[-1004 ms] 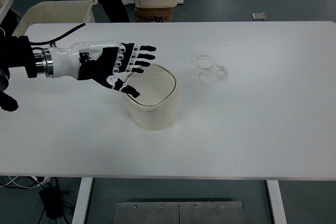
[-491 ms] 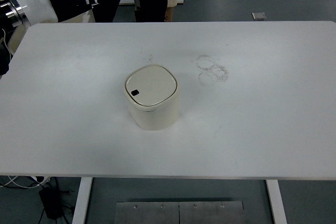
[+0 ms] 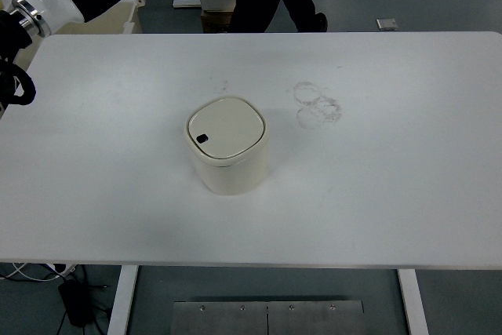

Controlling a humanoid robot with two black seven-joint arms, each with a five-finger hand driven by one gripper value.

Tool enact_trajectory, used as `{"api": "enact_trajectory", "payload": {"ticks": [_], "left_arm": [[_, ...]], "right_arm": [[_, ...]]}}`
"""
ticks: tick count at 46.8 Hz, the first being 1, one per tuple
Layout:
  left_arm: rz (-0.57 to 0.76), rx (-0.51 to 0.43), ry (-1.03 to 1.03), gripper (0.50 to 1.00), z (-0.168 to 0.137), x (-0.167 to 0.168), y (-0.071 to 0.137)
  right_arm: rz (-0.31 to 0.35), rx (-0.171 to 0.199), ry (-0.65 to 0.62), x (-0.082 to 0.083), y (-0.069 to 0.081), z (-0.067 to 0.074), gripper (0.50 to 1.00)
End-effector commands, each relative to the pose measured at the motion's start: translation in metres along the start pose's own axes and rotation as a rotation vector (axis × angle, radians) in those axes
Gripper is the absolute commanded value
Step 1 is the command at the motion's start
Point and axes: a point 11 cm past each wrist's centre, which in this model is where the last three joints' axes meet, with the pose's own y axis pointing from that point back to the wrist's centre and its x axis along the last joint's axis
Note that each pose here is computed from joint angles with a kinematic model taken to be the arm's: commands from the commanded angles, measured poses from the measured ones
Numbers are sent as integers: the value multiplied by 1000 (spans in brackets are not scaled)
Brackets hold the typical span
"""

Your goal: Close trash bin

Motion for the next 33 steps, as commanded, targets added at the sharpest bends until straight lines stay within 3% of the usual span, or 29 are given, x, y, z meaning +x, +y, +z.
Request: {"api": "enact_trajectory", "payload": {"ticks": [1, 33], "left_arm": [[39, -15, 43, 1000, -11, 15, 3], [242, -150, 282, 1000, -62, 82, 11]], "right_arm": [[2, 0, 0, 0, 0, 0, 993], [-9, 2, -5, -1, 0, -1, 993]]}}
